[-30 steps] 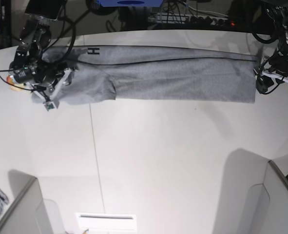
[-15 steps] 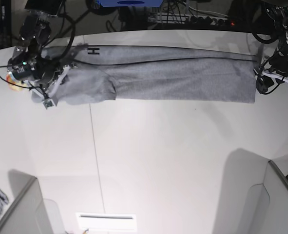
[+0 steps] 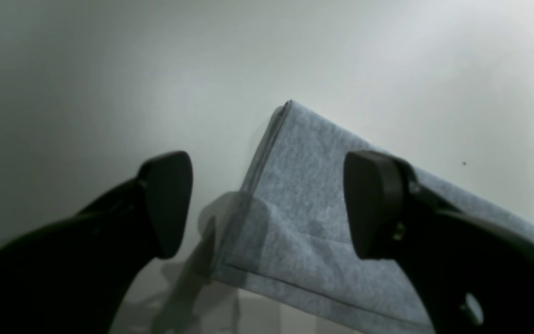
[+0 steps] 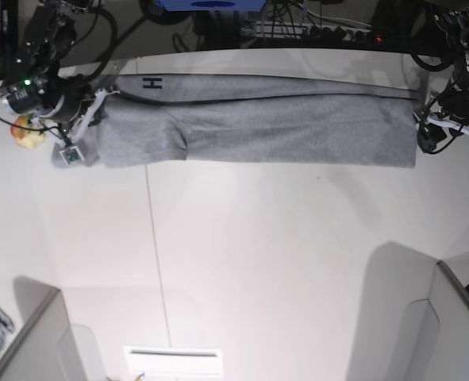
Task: Fold the T-shirt properly
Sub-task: 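Lay the folded edge onto the collar and hold it with both grippers, then pull the folded strip back toward the arms' base with both grippers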
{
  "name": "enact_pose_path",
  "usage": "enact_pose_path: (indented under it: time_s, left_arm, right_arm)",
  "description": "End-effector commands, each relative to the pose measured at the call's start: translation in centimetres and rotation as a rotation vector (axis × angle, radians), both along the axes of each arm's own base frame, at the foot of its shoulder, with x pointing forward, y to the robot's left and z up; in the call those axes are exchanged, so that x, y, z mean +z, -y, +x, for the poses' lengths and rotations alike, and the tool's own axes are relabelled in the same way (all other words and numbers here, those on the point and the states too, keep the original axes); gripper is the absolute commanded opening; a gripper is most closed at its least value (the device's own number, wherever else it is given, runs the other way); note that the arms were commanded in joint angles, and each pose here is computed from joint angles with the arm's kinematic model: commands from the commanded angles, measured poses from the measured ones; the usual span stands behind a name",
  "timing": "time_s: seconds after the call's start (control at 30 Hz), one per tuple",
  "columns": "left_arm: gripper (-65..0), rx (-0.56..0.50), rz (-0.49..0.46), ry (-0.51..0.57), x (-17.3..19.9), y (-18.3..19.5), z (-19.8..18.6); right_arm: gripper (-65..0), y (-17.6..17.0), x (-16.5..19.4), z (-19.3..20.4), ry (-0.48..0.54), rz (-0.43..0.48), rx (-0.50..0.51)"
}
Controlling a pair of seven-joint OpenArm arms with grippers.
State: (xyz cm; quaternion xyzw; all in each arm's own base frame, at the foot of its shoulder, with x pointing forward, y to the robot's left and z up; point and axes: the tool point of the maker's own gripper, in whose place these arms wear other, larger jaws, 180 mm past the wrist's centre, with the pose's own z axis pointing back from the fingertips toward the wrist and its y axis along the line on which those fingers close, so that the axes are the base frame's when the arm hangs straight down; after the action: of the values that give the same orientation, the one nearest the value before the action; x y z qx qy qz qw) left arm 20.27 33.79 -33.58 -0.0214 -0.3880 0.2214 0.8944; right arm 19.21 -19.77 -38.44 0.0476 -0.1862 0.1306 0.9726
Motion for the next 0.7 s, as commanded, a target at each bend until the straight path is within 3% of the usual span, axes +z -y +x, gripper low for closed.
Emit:
enact_pose_path:
  time_s: [0.0, 0.67]
  left_arm:
    - [-15.8, -0.007, 0.025, 0.033, 1.1, -0.5, 0.5]
    - [-15.8, -0.008, 0.022, 0.028, 0.9, -0.3, 0.4]
  right_arm:
    - [-65.0, 0.2, 0.7, 0.3, 0.030, 0.004, 0.002]
    - [-65.0, 0.3, -0.3, -2.3, -0.019, 0.039, 0.001]
